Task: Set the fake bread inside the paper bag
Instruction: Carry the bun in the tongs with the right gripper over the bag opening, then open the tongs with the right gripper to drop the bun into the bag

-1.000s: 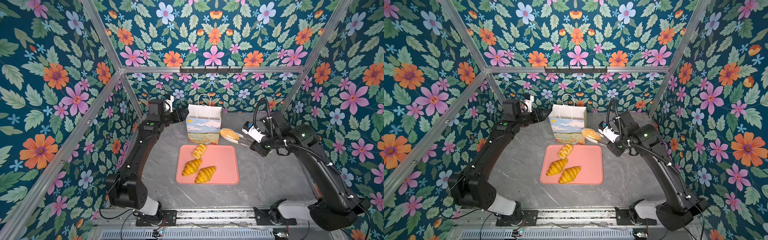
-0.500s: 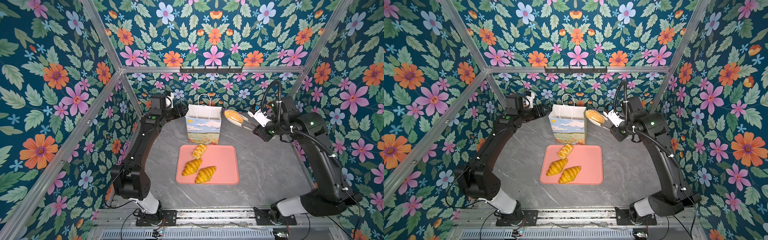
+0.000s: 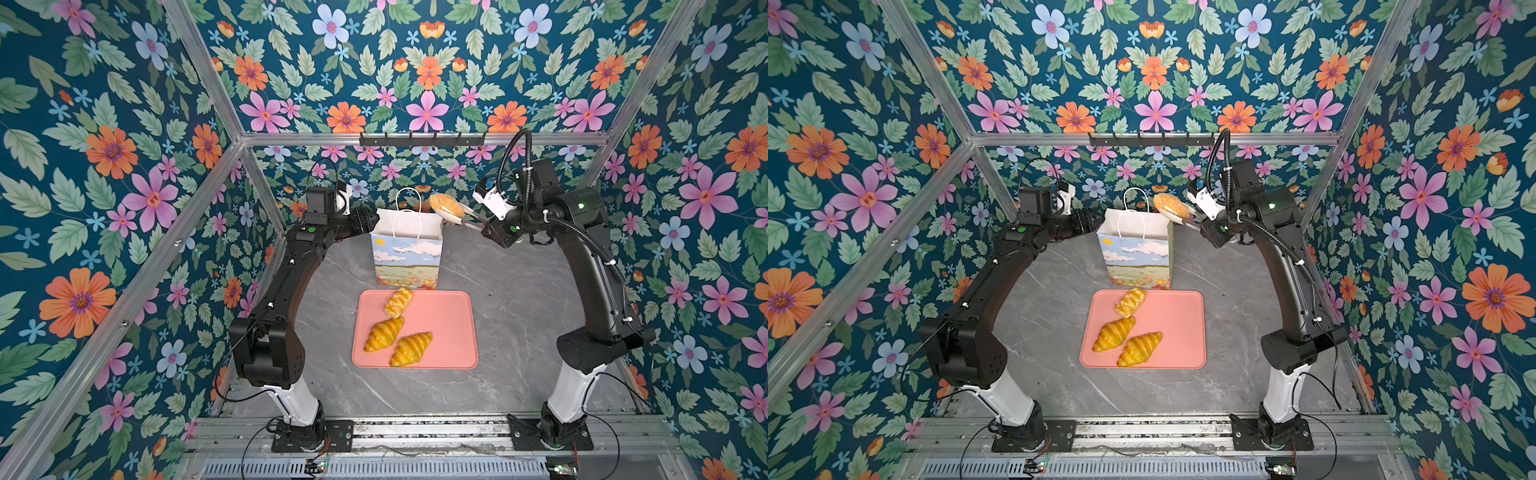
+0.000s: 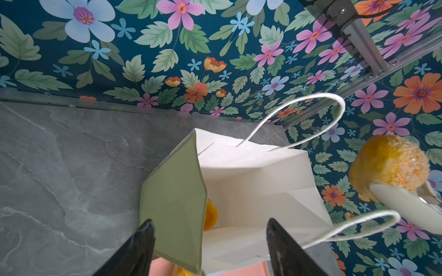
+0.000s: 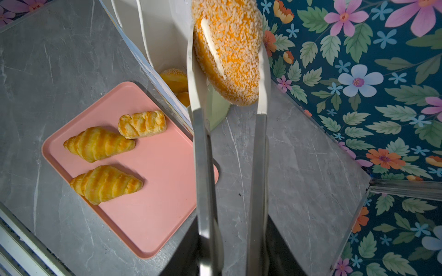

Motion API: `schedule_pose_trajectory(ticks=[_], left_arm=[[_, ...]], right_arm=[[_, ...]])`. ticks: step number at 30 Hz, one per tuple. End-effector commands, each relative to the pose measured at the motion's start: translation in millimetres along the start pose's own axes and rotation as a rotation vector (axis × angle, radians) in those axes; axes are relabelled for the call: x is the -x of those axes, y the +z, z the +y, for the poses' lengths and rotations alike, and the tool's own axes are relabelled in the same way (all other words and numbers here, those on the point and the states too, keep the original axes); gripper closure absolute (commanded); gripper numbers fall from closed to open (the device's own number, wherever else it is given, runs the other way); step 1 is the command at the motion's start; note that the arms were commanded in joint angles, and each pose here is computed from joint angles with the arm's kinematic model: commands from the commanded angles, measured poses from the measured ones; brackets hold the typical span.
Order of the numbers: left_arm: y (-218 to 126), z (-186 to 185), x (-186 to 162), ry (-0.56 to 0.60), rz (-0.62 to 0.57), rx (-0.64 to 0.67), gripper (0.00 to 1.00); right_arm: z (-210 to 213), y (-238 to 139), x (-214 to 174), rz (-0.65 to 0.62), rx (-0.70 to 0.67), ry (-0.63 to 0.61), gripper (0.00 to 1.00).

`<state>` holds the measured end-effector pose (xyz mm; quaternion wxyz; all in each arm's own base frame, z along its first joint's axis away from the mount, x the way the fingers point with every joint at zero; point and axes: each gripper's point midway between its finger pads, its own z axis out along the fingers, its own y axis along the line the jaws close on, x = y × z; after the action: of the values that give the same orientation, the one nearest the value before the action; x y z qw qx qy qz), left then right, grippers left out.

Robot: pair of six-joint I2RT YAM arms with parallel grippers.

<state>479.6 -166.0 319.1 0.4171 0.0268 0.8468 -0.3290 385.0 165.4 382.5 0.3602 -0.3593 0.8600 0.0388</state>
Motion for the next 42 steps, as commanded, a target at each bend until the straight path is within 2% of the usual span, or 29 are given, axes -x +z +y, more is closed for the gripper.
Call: schedule_pose_trajectory(ticks=[1,18,29,42], left_arm=[[0,-4,5,0.018,-0.008,-0.019,0.25],[2,1,-1,-0.001,-0.007,-0.01,0.26],[8,6,-5,-0.026,-0.007,-0.009,0.27],[13,5,-4,-0.041,-0.002,-0.023,0.27]], right_arm=[[10,7,3,0.004,0.042,-0.027,0.64],[41,28,23,-0.022,0.082,-0.054,0.63],[41,30,34,-0.051,0.069,-0.05,0.63],[50,58,23,0.006,0.108,-0.041,0.63]])
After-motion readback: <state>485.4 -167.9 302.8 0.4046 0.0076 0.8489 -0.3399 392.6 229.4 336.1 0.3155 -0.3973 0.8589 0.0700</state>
